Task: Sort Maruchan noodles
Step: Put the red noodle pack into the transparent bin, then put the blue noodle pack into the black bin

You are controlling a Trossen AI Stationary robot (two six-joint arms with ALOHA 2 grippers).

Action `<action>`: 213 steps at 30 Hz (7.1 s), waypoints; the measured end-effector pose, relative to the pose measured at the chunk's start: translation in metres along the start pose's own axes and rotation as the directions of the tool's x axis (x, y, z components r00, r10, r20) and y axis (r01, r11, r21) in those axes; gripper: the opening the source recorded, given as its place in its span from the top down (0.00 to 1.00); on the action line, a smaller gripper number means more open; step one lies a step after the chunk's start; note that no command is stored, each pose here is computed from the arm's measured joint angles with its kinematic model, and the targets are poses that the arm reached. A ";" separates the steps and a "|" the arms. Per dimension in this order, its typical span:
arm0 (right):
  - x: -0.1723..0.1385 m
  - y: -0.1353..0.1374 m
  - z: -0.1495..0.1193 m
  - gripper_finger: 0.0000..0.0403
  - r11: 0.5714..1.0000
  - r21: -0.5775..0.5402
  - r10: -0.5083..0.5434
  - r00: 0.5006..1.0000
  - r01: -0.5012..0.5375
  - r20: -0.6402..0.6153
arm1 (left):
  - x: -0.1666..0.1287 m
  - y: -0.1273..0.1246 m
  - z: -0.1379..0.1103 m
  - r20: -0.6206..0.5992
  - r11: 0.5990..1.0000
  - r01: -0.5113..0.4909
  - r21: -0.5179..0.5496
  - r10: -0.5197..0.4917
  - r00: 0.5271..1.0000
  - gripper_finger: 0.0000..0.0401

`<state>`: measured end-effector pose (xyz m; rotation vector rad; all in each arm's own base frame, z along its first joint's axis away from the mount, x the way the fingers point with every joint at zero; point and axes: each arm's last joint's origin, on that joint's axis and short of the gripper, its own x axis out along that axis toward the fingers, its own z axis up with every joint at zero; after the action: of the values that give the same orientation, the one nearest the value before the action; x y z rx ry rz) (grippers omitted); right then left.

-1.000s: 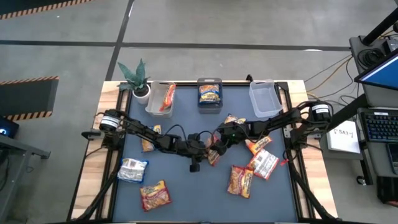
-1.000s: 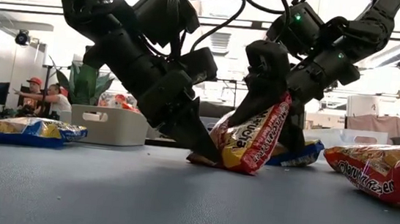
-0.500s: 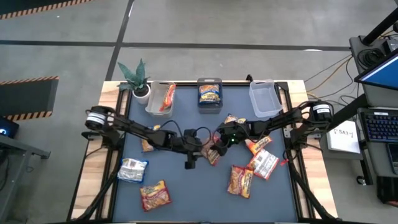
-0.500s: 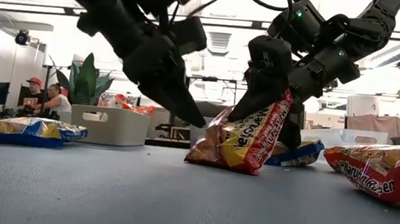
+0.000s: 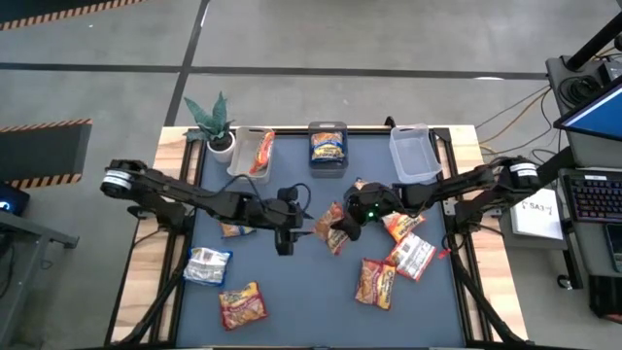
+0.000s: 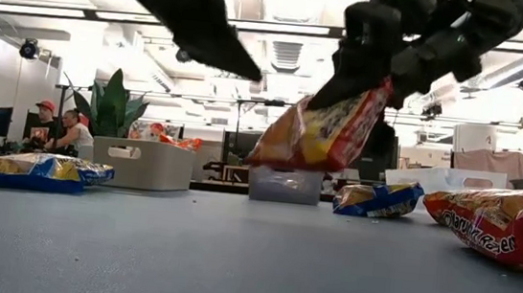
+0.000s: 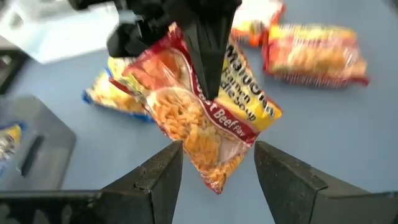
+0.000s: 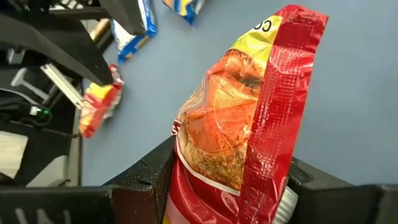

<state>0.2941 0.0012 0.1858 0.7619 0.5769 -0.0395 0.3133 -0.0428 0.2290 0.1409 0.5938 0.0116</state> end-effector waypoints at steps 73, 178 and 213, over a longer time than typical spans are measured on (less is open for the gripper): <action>-0.224 -0.083 0.103 0.60 0.325 0.133 -0.942 0.333 0.936 -0.037 | -0.057 0.010 0.030 0.228 0.995 -0.029 -0.099 0.051 0.972 0.55; -0.158 -0.154 0.089 0.26 0.432 0.180 -0.899 0.437 0.884 0.012 | -0.028 0.004 0.023 0.195 0.995 -0.036 -0.098 0.055 0.979 0.55; -0.199 -0.007 0.069 0.19 0.825 -0.056 -0.471 0.737 0.563 0.484 | -0.010 0.000 0.024 0.246 0.982 -0.008 -0.190 0.056 0.968 0.55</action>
<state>0.1570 -0.0836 0.3219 0.3486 0.3207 -0.6629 0.3188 -0.0460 0.2545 -0.0318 0.3347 0.0802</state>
